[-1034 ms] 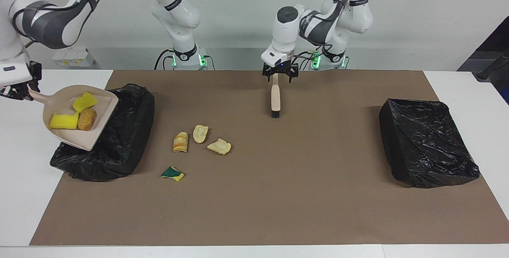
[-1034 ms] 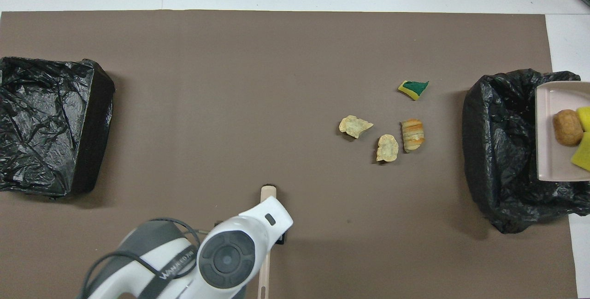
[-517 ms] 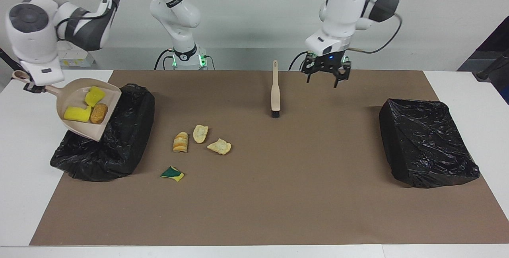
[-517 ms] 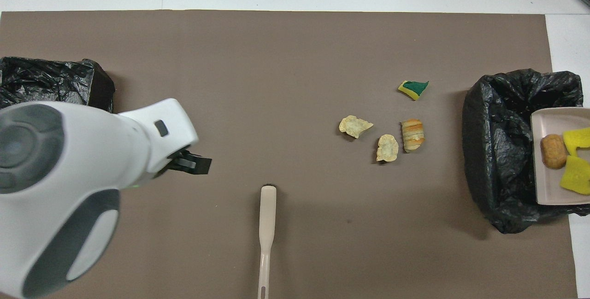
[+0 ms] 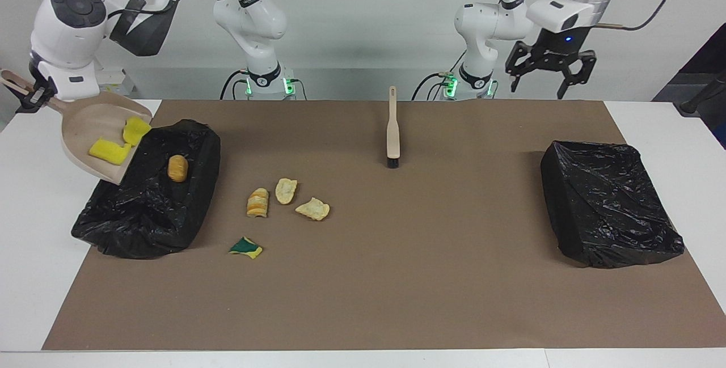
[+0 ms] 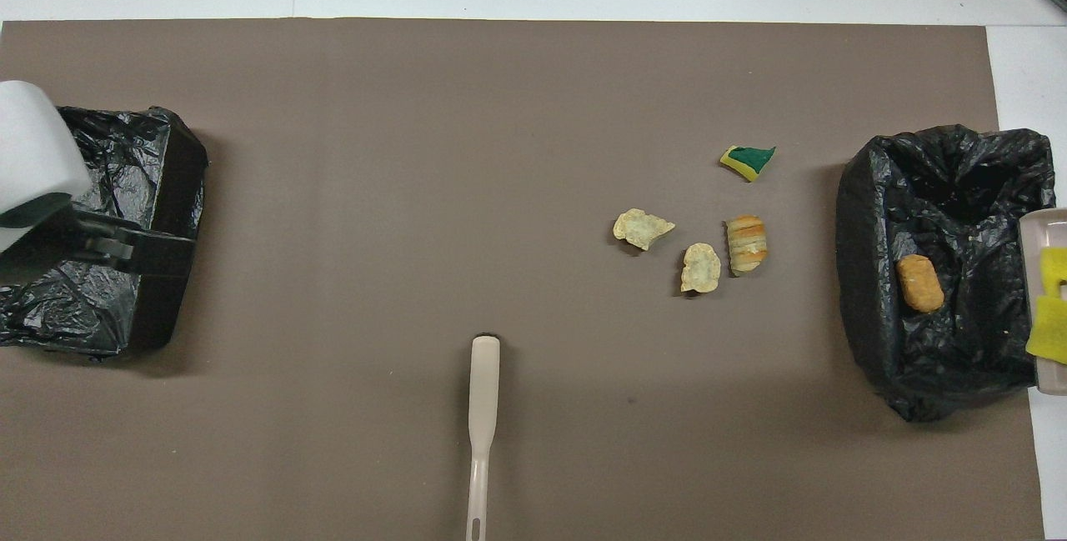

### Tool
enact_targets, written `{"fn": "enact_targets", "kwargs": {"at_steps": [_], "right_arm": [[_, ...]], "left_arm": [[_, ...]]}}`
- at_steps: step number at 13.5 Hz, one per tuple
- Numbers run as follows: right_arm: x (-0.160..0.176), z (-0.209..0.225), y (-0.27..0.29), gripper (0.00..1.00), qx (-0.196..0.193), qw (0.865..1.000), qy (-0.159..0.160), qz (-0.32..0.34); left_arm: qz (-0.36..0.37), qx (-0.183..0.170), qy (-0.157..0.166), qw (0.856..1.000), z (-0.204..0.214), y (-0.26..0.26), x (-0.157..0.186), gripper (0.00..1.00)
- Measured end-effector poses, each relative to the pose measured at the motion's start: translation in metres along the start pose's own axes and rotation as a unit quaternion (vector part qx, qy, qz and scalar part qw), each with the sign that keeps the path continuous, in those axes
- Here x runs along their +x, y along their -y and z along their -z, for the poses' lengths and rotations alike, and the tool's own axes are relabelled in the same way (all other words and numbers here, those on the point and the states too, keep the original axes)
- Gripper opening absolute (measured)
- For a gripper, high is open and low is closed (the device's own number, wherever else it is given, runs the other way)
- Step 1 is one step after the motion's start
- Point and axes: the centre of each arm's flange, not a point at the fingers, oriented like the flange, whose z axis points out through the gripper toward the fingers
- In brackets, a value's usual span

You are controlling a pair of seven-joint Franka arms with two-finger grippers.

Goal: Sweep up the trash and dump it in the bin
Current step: 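Tip the dustpan over the bin with the right gripper to dump contents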

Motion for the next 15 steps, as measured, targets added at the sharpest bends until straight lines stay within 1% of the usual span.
{"fn": "enact_targets", "kwargs": {"at_steps": [2, 3, 5, 7, 8, 10, 13, 15], "right_arm": [[0.009, 0.004, 0.005, 0.31, 0.001, 1.000, 0.003, 0.008], [0.017, 0.011, 0.007, 0.31, 0.003, 1.000, 0.012, 0.011], [0.037, 0.031, 0.013, 0.31, 0.001, 0.999, 0.041, 0.009], [0.047, 0.041, 0.021, 0.31, -0.006, 0.998, 0.067, 0.009], [0.046, 0.042, 0.025, 0.31, -0.007, 0.997, 0.078, 0.008], [0.040, 0.043, 0.031, 0.31, -0.009, 0.996, 0.087, 0.003], [0.033, 0.050, 0.042, 0.31, -0.002, 0.996, 0.091, -0.006], [0.034, 0.059, 0.045, 0.31, -0.005, 0.996, 0.093, -0.006]], "left_arm": [[-0.001, 0.000, 0.004, 1.000, 0.002, 0.010, 0.004, 1.00], [0.000, -0.001, 0.008, 1.000, 0.001, 0.012, 0.006, 1.00], [0.005, -0.004, 0.016, 1.000, 0.002, 0.019, 0.013, 1.00], [0.017, -0.012, 0.017, 1.000, 0.003, 0.034, 0.021, 1.00], [0.014, -0.013, 0.018, 1.000, 0.001, 0.044, 0.023, 1.00], [-0.006, -0.013, 0.018, 1.000, 0.001, 0.058, 0.024, 1.00], [-0.008, -0.011, 0.013, 1.000, 0.005, 0.071, 0.021, 1.00], [-0.010, -0.012, 0.013, 1.000, 0.005, 0.071, 0.021, 1.00]]}}
